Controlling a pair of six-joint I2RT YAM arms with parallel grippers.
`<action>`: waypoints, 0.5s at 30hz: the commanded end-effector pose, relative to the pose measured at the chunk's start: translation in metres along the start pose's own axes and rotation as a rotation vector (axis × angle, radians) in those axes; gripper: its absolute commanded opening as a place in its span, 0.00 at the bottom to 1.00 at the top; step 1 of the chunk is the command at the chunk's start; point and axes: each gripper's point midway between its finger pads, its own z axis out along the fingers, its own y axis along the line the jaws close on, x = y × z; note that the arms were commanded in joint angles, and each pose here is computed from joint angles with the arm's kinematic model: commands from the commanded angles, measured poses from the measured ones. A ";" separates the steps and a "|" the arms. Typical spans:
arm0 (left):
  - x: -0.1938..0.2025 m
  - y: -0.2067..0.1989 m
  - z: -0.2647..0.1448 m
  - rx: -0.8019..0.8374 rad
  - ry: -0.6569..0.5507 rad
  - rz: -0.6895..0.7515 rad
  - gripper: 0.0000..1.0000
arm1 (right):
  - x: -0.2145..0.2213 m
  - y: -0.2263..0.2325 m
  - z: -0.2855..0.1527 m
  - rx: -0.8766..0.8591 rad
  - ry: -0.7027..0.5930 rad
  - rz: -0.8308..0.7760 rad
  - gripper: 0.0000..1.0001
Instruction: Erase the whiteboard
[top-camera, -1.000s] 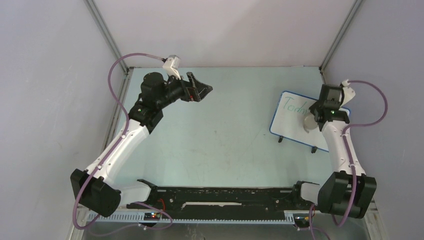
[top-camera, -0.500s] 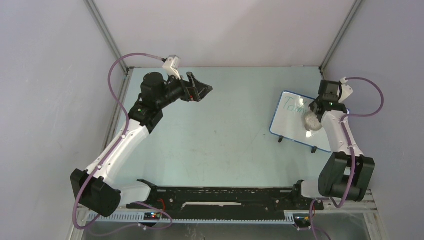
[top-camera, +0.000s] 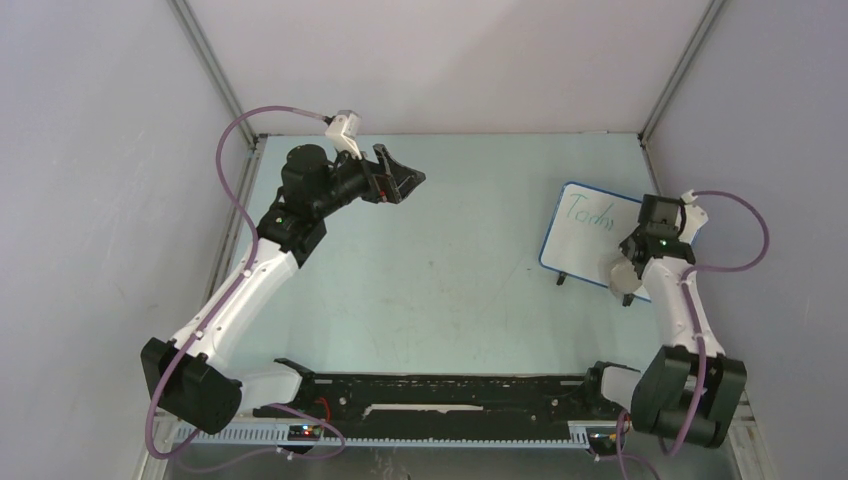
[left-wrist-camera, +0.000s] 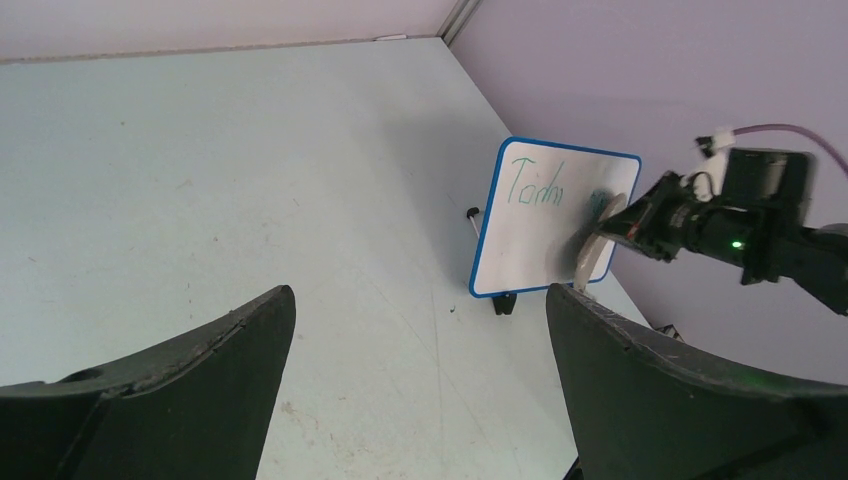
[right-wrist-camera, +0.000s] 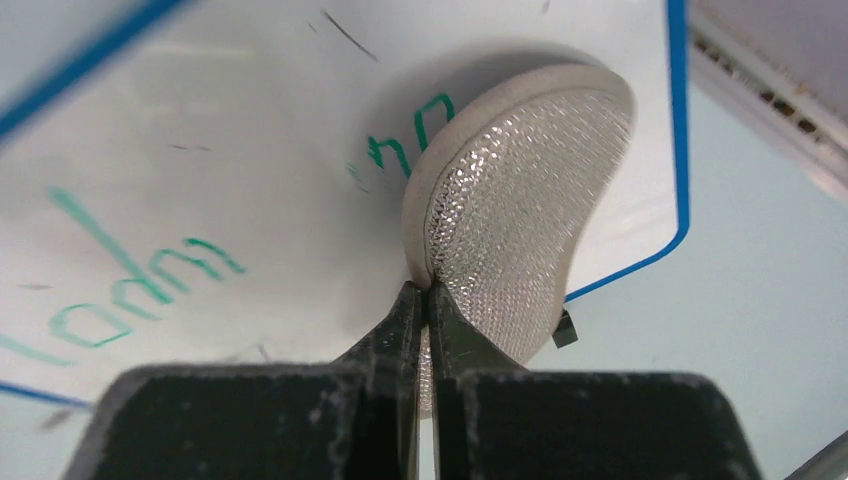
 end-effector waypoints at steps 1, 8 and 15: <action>0.005 0.000 -0.001 0.015 0.000 -0.007 0.98 | -0.075 0.015 -0.048 -0.078 -0.232 0.042 0.00; 0.006 0.002 -0.001 0.010 0.000 -0.003 0.98 | -0.110 0.045 -0.049 -0.133 -0.233 0.071 0.00; 0.004 0.001 -0.002 0.009 -0.004 0.001 0.98 | -0.111 0.063 -0.027 -0.134 -0.167 0.059 0.00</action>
